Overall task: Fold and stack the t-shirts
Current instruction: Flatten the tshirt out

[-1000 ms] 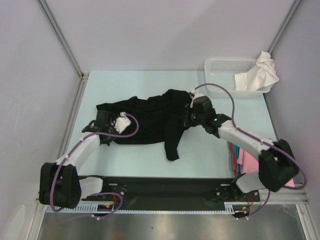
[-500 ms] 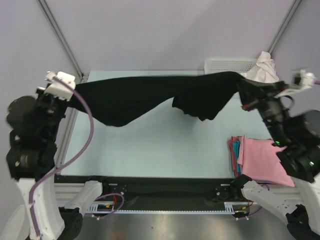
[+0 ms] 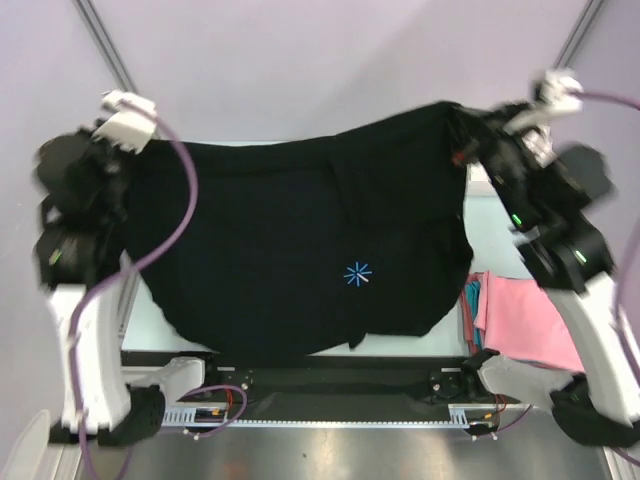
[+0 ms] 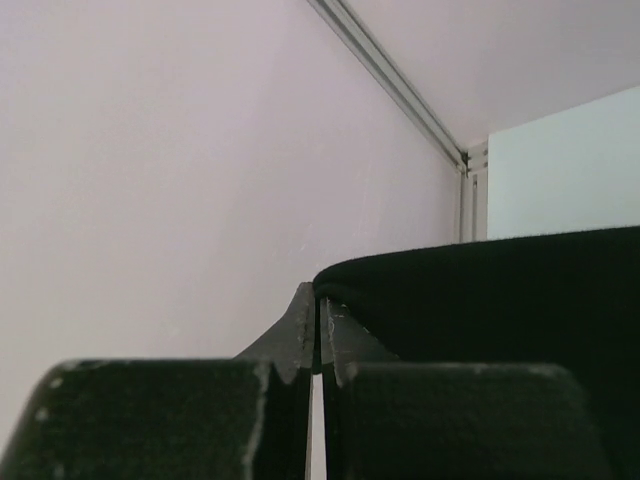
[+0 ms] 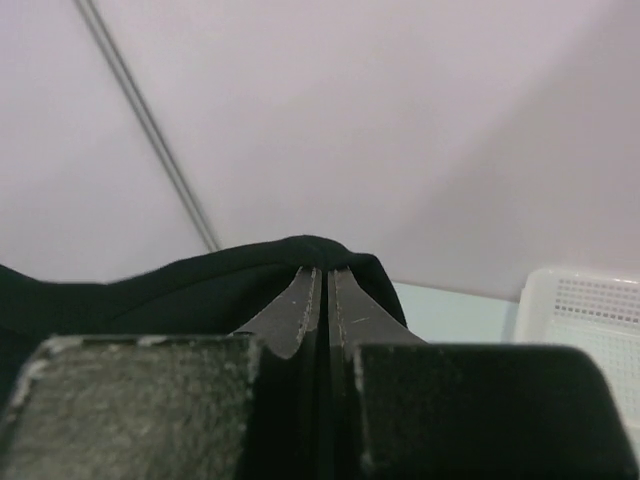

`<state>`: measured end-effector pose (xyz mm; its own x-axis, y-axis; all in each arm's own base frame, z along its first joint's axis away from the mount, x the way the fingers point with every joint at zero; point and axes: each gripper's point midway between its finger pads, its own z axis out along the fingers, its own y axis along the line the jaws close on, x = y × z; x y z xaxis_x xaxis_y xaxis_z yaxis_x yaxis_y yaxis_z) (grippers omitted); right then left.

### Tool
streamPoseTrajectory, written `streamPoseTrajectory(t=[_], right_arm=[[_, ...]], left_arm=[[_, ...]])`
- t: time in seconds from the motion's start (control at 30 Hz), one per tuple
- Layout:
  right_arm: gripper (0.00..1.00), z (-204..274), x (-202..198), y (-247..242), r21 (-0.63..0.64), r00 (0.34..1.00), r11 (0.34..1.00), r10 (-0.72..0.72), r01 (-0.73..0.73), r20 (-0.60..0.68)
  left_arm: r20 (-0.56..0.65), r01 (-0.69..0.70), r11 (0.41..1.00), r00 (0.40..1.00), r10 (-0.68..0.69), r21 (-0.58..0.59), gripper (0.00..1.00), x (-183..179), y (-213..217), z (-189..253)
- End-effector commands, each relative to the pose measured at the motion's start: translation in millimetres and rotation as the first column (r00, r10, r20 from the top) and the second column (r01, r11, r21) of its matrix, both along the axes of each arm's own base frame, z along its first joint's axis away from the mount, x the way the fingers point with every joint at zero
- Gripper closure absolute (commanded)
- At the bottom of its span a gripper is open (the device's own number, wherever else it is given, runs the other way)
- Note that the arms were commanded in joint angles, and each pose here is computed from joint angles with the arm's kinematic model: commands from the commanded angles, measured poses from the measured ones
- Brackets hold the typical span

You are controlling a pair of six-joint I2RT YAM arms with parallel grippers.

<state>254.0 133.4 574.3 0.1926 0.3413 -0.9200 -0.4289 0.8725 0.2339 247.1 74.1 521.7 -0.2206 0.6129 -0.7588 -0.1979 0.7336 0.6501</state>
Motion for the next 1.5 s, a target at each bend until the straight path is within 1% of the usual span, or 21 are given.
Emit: streamPoseTrajectory(t=[0.0, 0.27, 0.47, 0.5, 0.57, 0.63, 0.7, 0.73, 0.77, 0.8, 0.87, 0.9, 0.97, 1.1, 1.17, 1.2, 1.27, 1.3, 1.37, 1.4, 1.47], right_arm=[[1.0, -13.3, 70.8, 19.6, -0.052, 0.999, 0.998, -0.03, 0.028, -0.024], [1.0, -137.3, 251.0, 46.4, -0.06, 0.982, 0.997, -0.063, 0.054, -0.175], [1.0, -222.7, 335.6, 63.0, -0.044, 0.966, 0.996, -0.081, 0.072, -0.244], [1.0, -263.7, 357.4, 65.2, -0.05, 0.947, 0.995, -0.093, 0.082, -0.306], [1.0, -267.1, 379.0, 63.6, -0.038, 0.94, 0.993, -0.115, 0.108, -0.32], [1.0, -310.1, 401.1, 64.9, -0.063, 0.912, 0.991, -0.137, 0.122, -0.387], [0.97, -303.8, 412.8, 62.0, -0.062, 0.909, 0.987, -0.16, 0.148, -0.385], [0.9, -320.1, 420.6, 61.0, -0.077, 0.898, 0.984, -0.176, 0.158, -0.403], [0.83, -314.4, 423.6, 57.6, -0.083, 0.894, 0.98, -0.198, 0.18, -0.402], [0.61, -316.0, 425.7, 56.1, -0.091, 0.888, 0.978, -0.21, 0.189, -0.409], [0.44, -328.0, 422.9, 50.9, -0.143, 0.855, 0.97, -0.243, 0.198, -0.459], [0.26, -316.2, 420.7, 49.0, -0.151, 0.857, 0.968, -0.249, 0.202, -0.45], [0.2, -304.5, 405.8, 43.2, -0.209, 0.841, 0.956, -0.281, 0.205, -0.462], [0.18, -287.8, 353.3, 28.9, -0.298, 0.781, 0.934, -0.335, 0.199, -0.528], [0.18, -335.0, 314.5, 25.0, -0.372, 0.695, 0.918, -0.358, 0.139, -0.624], [0.18, -317.4, 289.1, 20.1, -0.353, 0.696, 0.924, -0.349, 0.144, -0.628], [0.18, -372.9, 241.6, 16.8, -0.383, 0.599, 0.922, -0.342, 0.064, -0.724], [0.18, -365.9, 221.1, 16.8, -0.358, 0.593, 0.932, -0.323, 0.061, -0.738], [0.19, -410.5, 174.8, 10.0, -0.367, 0.481, 0.93, -0.324, 0.004, -0.815], [0.19, -420.4, 158.9, 10.7, -0.364, 0.452, 0.931, -0.318, -0.015, -0.833], [0.19, -446.1, 116.2, 5.4, -0.345, 0.369, 0.938, -0.307, -0.039, -0.877]], left_arm=[[-0.075, -0.076, 0.994, 0.994, 0.082, 0.072, 1.0, 78.3, 13.9, -39.6], [-0.243, -0.04, 0.999, 0.969, 0.036, -0.012, 1.0, 226.7, 6.3, -158.1], [-0.311, -0.095, 0.993, 0.948, 0.07, -0.064, 1.0, 299.1, 20.3, -247.9], [-0.302, -0.111, 0.992, 0.949, 0.087, -0.063, 1.0, 311.1, 23.7, -251.2], [-0.347, -0.142, 0.988, 0.931, 0.114, -0.058, 1.0, 334.6, 28.7, -291.1], [-0.361, -0.161, 0.985, 0.924, 0.129, -0.059, 1.0, 354.8, 32.7, -308.7], [-0.345, -0.161, 0.985, 0.93, 0.13, -0.065, 0.98, 367.4, 32.9, -300.7], [-0.372, -0.161, 0.985, 0.92, 0.125, -0.067, 0.93, 374.1, 32.3, -318.0], [-0.378, -0.16, 0.985, 0.918, 0.123, -0.067, 0.63, 377.3, 32.9, -319.7], [-0.37, -0.162, 0.984, 0.92, 0.125, -0.069, 0.39, 381.0, 33.2, -310.2], [-0.382, -0.175, 0.982, 0.914, 0.138, -0.065, 0.06, 383.8, 34.3, -311.9], [-0.38, -0.178, 0.982, 0.914, 0.142, -0.062, 0.02, 382.1, 34.9, -302.2], [-0.363, -0.16, 0.983, 0.925, 0.116, -0.091, 0.0, 372.4, 30.6, -279.2], [-0.451, -0.019, 0.981, 0.89, -0.072, -0.195, 0.0, 314.4, -2.9, -275.2], [-0.492, 0.094, 0.977, 0.852, -0.179, -0.192, 0.0, 282.2, -18.6, -284.2], [-0.518, 0.168, 0.963, 0.816, -0.255, -0.21, 0.01, 242.8, -31.1, -294.2], [-0.581, 0.308, 0.93, 0.727, -0.367, -0.202, 0.08, 201.2, -46.6, -313.6], [-0.653, 0.343, 0.899, 0.62, -0.435, -0.273, 0.1, 162.6, -55.8, -354.9], [-0.684, 0.408, 0.883, 0.576, -0.447, -0.233, 0.12, 123.5, -56.9, -358.2], [-0.749, 0.395, 0.883, 0.497, -0.438, -0.254, 0.12, 92.5, -55.4, -389.4], [-0.824, 0.383, 0.902, 0.433, -0.366, -0.199, 0.12, 56.8, -40.2, -414.1]])
